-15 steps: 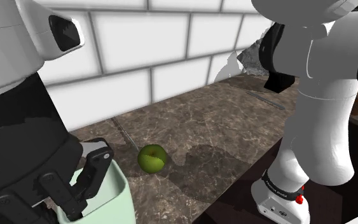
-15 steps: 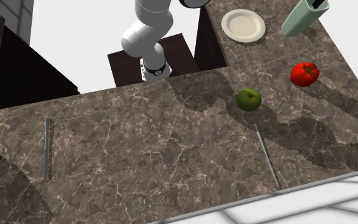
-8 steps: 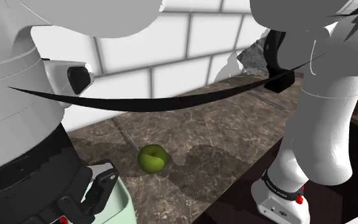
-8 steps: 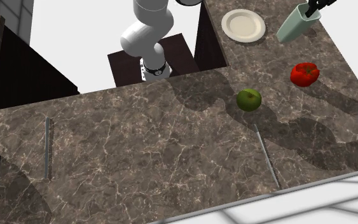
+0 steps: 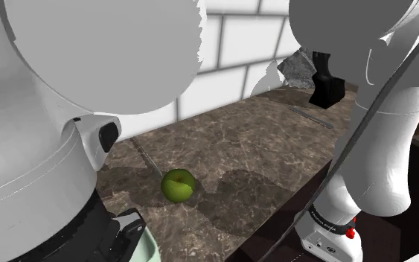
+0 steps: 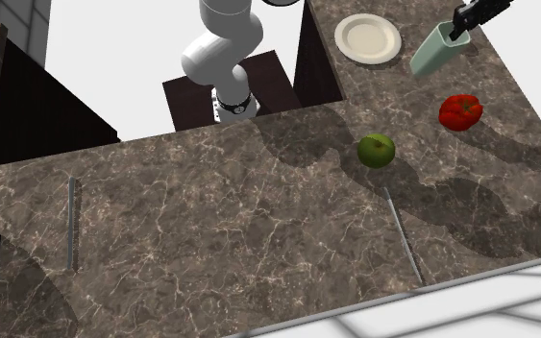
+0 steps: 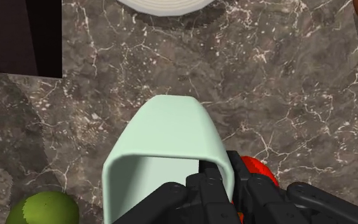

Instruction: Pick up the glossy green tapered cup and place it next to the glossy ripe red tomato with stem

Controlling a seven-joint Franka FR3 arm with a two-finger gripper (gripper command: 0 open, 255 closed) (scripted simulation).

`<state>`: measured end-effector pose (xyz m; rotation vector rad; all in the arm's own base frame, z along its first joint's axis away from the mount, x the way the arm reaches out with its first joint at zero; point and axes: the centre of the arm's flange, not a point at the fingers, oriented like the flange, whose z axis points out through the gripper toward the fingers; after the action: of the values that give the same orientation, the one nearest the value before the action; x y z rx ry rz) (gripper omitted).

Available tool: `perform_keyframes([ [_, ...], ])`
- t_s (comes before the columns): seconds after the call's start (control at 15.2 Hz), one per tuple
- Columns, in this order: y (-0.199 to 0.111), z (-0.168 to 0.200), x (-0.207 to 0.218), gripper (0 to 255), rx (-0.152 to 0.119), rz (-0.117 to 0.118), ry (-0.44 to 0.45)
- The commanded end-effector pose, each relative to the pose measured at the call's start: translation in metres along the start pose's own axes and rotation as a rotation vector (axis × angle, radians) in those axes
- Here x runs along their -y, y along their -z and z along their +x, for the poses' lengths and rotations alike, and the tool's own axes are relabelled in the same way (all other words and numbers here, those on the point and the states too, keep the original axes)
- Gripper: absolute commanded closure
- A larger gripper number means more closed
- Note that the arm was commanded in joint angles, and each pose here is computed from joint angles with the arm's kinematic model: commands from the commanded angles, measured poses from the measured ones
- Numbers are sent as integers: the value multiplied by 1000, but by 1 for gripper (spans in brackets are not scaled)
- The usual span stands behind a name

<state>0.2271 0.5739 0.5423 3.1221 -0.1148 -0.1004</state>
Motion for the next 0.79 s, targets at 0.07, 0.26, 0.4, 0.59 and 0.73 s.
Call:
perform_keyframes([
  [0.07, -16, 1, 1, 255, 0, 1, 0],
  [0.26, -32, 2, 1, 255, 0, 1, 0],
  [0.4, -42, 2, 1, 255, 0, 1, 0],
  [0.59, -58, 3, 1, 255, 0, 1, 0],
  [0.73, -69, 4, 2, 255, 0, 1, 0],
])
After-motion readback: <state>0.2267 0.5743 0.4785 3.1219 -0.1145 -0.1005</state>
